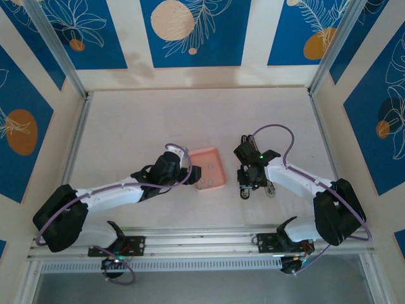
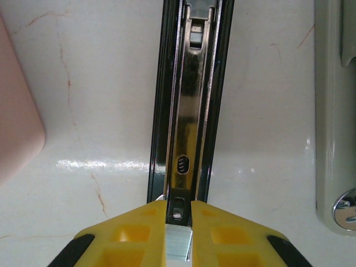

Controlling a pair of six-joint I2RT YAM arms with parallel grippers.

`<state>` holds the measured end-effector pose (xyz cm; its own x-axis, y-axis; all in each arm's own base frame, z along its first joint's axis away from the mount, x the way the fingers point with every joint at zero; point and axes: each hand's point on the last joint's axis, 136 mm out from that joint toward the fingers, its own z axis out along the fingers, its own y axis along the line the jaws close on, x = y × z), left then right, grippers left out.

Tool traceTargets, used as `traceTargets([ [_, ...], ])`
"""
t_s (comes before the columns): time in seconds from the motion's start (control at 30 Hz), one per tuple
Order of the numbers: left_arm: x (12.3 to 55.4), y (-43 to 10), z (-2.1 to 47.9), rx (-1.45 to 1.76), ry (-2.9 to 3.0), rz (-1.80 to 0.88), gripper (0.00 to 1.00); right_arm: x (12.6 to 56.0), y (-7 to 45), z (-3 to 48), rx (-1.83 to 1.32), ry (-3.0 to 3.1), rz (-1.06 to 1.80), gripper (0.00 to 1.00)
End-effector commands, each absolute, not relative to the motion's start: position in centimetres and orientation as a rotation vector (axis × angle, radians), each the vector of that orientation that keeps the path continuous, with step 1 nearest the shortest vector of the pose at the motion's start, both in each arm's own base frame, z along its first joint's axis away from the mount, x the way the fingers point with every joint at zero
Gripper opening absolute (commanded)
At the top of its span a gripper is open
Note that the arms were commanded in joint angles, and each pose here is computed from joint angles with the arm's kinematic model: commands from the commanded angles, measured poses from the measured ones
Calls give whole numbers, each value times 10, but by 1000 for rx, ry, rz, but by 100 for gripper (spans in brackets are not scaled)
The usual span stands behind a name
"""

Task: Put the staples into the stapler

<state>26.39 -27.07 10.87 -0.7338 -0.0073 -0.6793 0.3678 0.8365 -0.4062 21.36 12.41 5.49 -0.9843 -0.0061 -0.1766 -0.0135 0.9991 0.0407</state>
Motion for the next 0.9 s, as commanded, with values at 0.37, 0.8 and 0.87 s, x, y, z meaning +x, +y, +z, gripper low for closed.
traceTargets([
  [0.37, 262, -273, 114, 278, 2294, -680, 81, 206, 118, 51, 21, 2979, 48, 18],
  [0.8, 262, -275, 117, 284, 2285, -685, 81, 207, 120, 60, 25, 2962, 67, 28],
  [0.87, 262, -275, 117, 286, 2284, -687, 81, 209, 120, 67, 22, 2949, 73, 28],
])
